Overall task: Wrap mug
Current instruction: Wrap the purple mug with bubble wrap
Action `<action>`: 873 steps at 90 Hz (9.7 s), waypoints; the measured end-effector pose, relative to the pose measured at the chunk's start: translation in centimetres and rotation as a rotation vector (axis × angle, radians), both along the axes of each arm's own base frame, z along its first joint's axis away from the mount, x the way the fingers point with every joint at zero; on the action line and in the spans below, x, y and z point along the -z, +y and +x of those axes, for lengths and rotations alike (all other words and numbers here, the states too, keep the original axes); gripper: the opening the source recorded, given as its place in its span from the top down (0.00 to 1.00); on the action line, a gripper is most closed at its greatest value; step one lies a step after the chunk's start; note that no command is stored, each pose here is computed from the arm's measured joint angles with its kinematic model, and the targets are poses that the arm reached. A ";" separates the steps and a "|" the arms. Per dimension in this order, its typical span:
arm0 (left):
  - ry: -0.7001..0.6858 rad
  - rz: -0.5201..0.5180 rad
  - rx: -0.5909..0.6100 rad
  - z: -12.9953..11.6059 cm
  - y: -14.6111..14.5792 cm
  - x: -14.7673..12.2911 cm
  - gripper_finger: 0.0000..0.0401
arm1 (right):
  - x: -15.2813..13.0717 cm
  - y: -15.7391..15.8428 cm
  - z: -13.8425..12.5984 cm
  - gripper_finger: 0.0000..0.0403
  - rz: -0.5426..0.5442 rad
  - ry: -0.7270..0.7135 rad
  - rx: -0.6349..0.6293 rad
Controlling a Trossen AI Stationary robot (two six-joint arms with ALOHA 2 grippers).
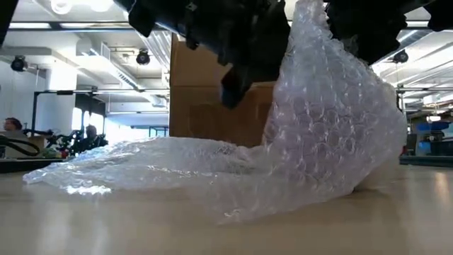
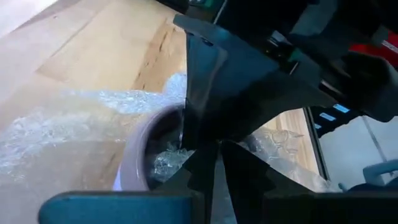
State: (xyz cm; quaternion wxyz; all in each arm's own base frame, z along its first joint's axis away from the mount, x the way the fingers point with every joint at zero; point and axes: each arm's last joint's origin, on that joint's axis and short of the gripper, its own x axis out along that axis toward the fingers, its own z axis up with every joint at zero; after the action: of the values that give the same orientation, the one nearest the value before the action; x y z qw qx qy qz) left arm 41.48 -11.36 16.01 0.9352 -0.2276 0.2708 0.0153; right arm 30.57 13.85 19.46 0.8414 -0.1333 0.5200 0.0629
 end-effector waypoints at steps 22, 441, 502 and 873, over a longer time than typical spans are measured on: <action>0.004 0.006 -0.015 0.0 0.2 0.2 0.94 | -4.7 -0.1 -0.2 0.97 -0.035 0.034 -0.027; -0.203 -0.047 0.014 -1.9 0.0 -7.8 0.94 | 1.1 -1.6 -2.8 0.97 -0.060 -0.099 0.027; -0.111 0.026 0.063 -2.7 -1.0 -7.1 0.94 | 0.9 -3.1 0.2 0.97 0.056 -0.062 0.112; -0.106 0.083 0.011 -2.8 -1.0 -6.9 0.94 | 2.7 -5.7 2.7 0.97 0.064 0.159 -0.019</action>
State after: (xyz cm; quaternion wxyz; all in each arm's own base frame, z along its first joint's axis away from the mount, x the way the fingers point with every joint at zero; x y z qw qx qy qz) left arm 38.65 -12.34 22.87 0.9570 -0.1874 0.2210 0.0094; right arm 33.23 8.15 16.72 0.8007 -0.1059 0.5815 0.0977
